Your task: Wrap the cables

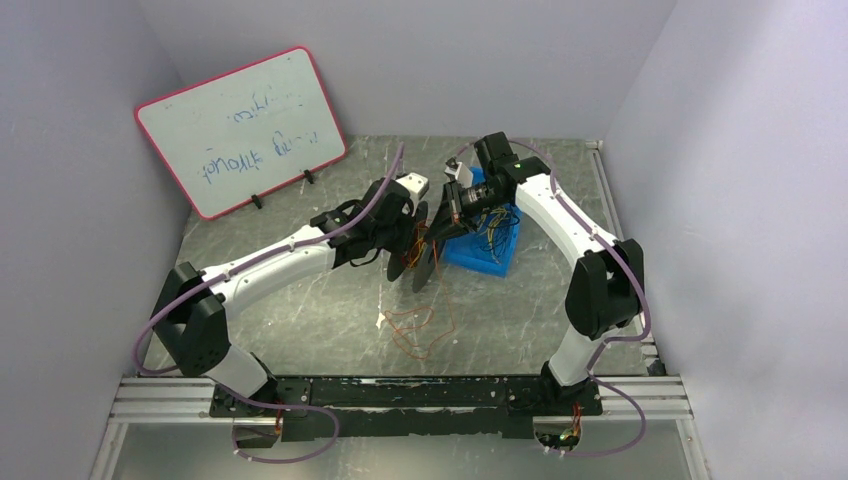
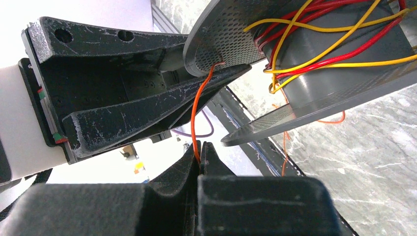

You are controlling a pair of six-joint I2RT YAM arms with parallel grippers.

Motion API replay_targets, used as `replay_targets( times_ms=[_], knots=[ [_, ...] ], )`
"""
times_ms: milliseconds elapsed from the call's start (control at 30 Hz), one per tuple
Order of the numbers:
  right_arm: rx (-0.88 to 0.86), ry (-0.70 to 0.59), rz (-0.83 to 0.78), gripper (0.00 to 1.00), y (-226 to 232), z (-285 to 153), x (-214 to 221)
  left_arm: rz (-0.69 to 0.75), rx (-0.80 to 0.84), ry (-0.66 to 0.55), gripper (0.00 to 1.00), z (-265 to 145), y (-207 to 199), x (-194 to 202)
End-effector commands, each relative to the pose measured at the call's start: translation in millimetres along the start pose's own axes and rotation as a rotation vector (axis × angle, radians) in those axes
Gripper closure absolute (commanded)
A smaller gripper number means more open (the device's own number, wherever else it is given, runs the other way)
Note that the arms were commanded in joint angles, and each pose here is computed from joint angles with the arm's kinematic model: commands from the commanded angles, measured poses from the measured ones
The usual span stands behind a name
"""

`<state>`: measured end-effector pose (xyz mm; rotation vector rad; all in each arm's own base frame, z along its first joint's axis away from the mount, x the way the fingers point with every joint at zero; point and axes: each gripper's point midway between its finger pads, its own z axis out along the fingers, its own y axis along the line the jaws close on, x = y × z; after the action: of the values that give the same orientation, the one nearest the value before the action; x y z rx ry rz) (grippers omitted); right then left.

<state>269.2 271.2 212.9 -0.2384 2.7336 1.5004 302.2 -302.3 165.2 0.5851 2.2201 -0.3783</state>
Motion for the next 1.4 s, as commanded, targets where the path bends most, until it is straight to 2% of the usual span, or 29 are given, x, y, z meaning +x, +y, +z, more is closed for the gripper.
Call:
replay_targets(
  times_ms=[0, 100, 200, 233, 467, 833, 1033, 1200, 1367],
  knots=[
    [-0.018, 0.006, 0.016, 1.0, 1.9, -1.0, 0.2, 0.011, -0.013, -0.02, 0.71, 2.2, -0.6, -2.3],
    [-0.021, 0.007, 0.019, 1.0, 1.2, -0.3, 0.9, 0.011, -0.014, -0.016, 0.79, 2.9, -1.1, -1.0],
    [-0.024, 0.006, 0.024, 1.0, 0.7, 0.6, 1.4, 0.014, -0.009, -0.012, 0.92, 4.1, -3.1, -0.4],
    [-0.026, 0.003, 0.026, 1.0, 0.5, 0.6, 1.1, 0.015, -0.011, -0.009, 0.93, 4.6, -3.3, 0.3],
    [-0.036, -0.017, 0.022, 1.0, 3.1, 0.2, -1.3, 0.026, -0.041, -0.008, 0.93, 1.0, -3.3, 0.2],
    [-0.021, -0.073, -0.061, 0.77, 11.3, -9.2, -4.9, 0.004, -0.107, 0.009, 0.93, -15.6, 9.3, 5.4],
    [0.015, -0.128, -0.146, 0.68, 14.8, -23.1, 7.2, -0.006, -0.139, 0.038, 0.93, -23.2, 19.4, 12.5],
    [0.16, -0.259, -0.207, 0.64, -4.3, -38.1, 10.4, -0.039, -0.147, 0.051, 0.93, -30.4, 33.3, 16.1],
    [0.181, -0.445, -0.306, 0.58, -5.4, -54.0, 13.1, -0.066, -0.153, 0.049, 0.93, -39.7, 41.6, 17.3]
  ],
)
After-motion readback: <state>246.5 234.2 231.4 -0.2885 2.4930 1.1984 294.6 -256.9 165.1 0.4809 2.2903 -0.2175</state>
